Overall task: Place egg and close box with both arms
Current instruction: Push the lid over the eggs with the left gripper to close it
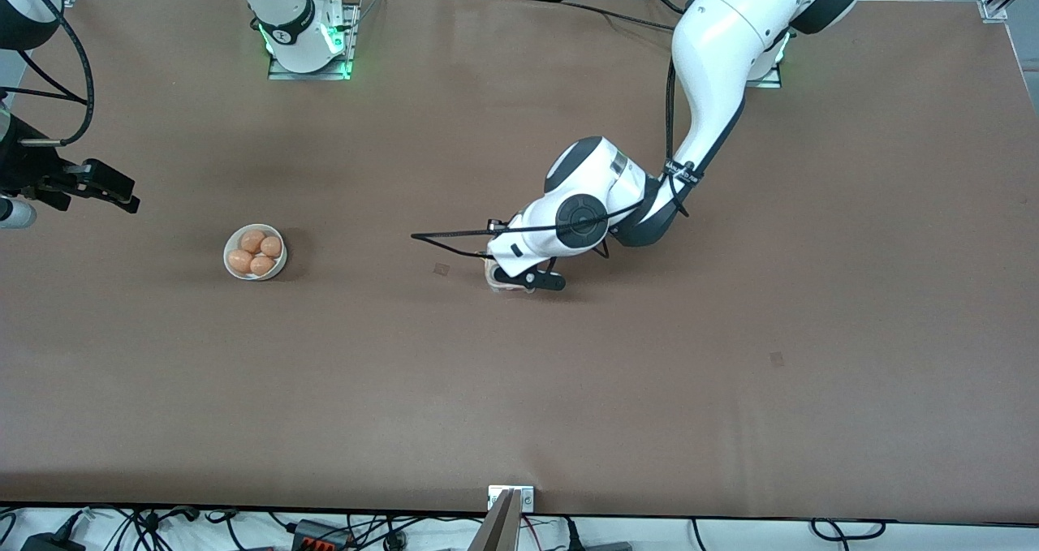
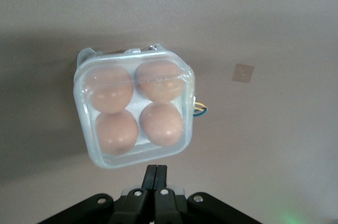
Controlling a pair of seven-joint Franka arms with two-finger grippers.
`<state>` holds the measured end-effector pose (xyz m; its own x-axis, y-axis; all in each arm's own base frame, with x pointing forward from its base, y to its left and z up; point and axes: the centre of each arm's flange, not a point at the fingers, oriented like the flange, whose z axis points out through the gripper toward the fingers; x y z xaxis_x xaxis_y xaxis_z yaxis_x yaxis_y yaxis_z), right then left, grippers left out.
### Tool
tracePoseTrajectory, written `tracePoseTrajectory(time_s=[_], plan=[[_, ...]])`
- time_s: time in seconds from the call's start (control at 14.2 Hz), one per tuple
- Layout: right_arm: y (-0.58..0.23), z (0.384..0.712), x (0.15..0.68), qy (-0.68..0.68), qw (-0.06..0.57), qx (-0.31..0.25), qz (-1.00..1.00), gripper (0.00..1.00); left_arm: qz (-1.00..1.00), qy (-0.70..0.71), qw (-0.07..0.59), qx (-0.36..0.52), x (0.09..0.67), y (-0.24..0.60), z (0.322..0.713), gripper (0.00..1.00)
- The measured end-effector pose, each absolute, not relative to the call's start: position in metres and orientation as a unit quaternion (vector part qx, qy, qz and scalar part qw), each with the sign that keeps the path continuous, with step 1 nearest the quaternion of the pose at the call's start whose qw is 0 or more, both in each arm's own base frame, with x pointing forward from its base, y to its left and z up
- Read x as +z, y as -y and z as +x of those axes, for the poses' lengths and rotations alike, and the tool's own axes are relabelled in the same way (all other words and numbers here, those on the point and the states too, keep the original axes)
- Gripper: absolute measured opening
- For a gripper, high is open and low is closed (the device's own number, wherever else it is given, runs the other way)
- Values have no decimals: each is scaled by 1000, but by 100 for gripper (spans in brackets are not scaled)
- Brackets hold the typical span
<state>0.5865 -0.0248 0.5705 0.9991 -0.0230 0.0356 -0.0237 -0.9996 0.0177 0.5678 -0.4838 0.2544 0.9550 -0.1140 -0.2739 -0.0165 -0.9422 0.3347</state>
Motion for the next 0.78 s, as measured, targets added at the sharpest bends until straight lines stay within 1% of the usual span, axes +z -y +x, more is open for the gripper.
tracePoseTrajectory(time_s=[0.21,0.35,0.49,0.64,0.71,0.78], plan=[[26,586,570,13,9,17,1000,100,976,29,166,-137,248,480,575,3],[26,586,570,13,9,17,1000,100,981,33,155,-114,254,462,594,3],[25,586,571,12,9,17,1000,100,982,33,149,-114,267,439,611,3],[25,585,572,12,9,17,1000,100,982,26,140,-128,282,415,622,6],[25,584,573,12,9,16,1000,100,981,25,135,-137,291,400,627,13],[25,584,573,12,9,15,1000,100,980,29,131,-145,301,384,632,13]])
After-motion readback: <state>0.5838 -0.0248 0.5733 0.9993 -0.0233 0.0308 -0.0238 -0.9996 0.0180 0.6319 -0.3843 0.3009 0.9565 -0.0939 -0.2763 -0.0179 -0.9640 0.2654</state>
